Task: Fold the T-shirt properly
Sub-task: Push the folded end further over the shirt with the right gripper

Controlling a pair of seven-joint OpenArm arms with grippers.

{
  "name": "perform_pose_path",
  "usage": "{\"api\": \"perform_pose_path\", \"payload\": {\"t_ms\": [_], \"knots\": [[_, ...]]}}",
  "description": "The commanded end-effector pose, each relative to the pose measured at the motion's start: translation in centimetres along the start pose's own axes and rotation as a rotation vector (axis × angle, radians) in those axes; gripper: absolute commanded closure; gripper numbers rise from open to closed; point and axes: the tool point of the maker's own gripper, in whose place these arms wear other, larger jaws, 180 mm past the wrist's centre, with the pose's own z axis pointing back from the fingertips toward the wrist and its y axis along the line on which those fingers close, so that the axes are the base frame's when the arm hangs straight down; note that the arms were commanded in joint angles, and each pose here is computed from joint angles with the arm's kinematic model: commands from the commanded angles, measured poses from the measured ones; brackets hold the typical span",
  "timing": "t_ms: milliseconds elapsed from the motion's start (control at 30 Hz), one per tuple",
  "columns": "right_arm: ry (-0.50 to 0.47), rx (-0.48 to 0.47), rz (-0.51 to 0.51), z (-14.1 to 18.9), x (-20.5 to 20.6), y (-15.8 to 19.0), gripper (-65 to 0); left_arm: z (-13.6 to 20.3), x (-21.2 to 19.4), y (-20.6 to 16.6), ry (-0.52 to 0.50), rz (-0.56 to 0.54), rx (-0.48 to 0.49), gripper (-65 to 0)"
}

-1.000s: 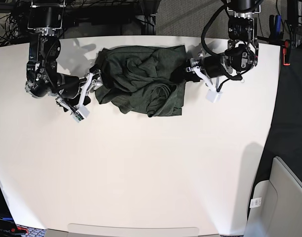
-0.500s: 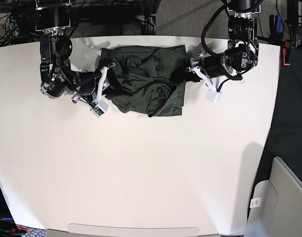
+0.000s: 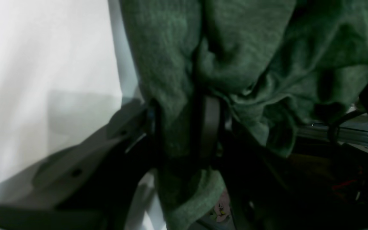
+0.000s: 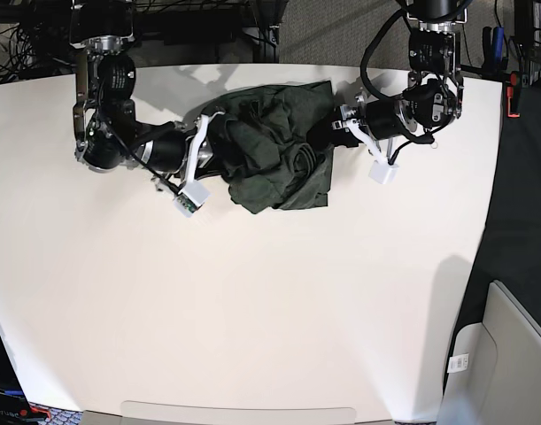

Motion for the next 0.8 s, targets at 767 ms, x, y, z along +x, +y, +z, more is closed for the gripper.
{"api": "perform_pose_path", "payload": {"t_ms": [767], "knots": [[0.082, 0.292, 0.161, -5.9, 2.0, 8.5, -5.0, 0.1, 0.1, 0.6, 0.001, 0.012, 0.009, -16.8]]}}
